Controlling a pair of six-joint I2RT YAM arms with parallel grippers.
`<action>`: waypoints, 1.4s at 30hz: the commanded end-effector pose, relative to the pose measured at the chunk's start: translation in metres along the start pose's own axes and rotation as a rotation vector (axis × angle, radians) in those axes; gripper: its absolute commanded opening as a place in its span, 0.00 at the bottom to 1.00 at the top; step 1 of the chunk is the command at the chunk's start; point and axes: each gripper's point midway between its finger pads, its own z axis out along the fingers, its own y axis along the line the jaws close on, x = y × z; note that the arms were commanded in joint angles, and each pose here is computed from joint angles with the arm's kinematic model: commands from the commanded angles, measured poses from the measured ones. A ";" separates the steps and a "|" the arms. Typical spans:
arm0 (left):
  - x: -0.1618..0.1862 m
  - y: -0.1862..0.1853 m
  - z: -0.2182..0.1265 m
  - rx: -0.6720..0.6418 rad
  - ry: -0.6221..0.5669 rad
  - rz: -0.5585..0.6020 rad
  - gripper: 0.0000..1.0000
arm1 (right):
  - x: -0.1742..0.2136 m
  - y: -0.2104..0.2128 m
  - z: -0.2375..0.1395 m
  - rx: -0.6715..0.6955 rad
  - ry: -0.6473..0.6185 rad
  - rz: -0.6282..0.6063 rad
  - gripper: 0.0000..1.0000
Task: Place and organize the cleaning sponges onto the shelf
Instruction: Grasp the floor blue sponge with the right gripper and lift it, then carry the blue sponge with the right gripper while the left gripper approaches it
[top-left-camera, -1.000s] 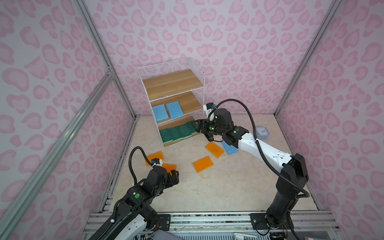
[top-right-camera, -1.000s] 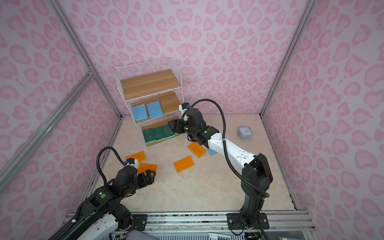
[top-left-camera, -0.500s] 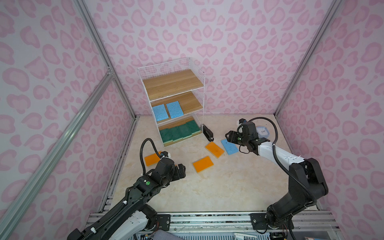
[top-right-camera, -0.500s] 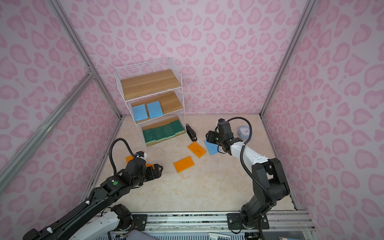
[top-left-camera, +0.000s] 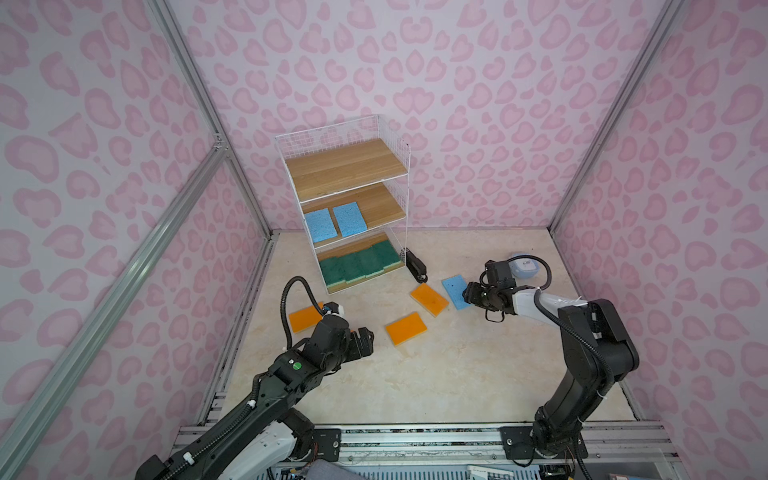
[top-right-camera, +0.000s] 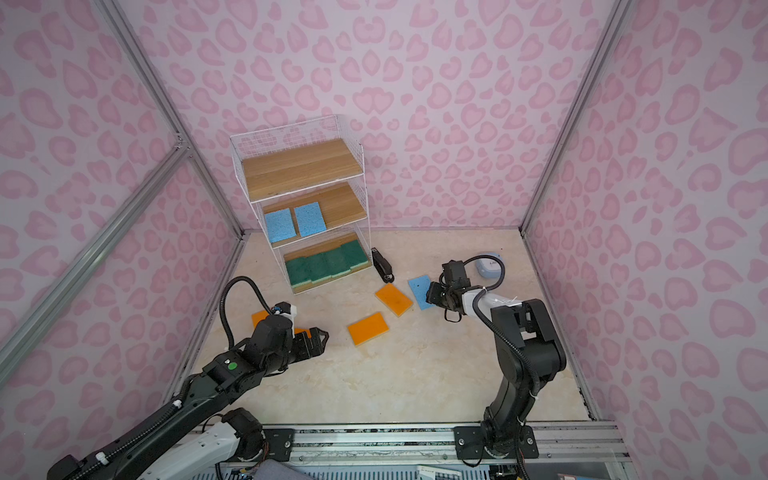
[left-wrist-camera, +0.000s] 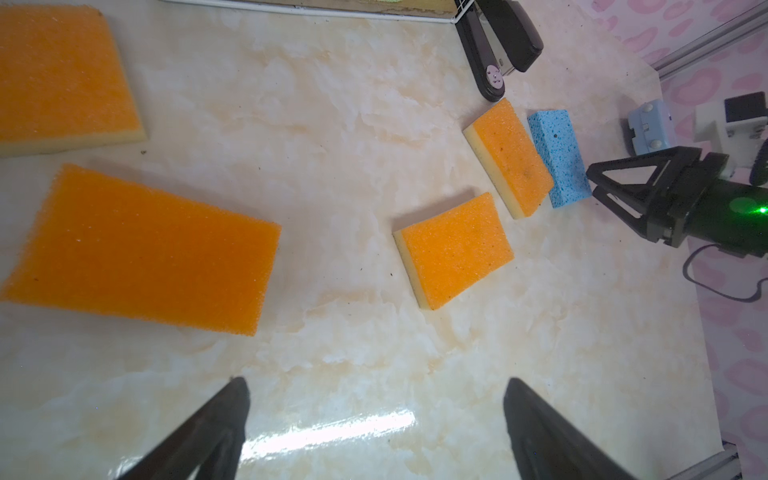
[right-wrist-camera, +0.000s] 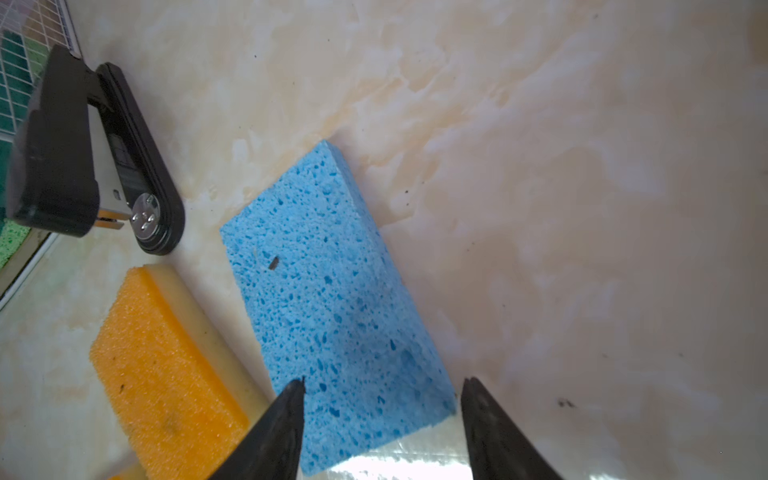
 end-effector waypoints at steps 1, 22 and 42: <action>-0.004 -0.003 -0.001 0.013 -0.014 -0.001 0.97 | 0.001 -0.005 0.006 0.016 -0.010 -0.007 0.62; -0.015 -0.009 -0.012 0.007 -0.032 0.009 0.97 | -0.005 -0.005 -0.005 0.023 -0.048 -0.016 0.02; -0.060 -0.126 -0.022 0.505 -0.078 -0.048 0.96 | -0.012 0.134 -0.145 -0.475 -0.202 -0.139 0.00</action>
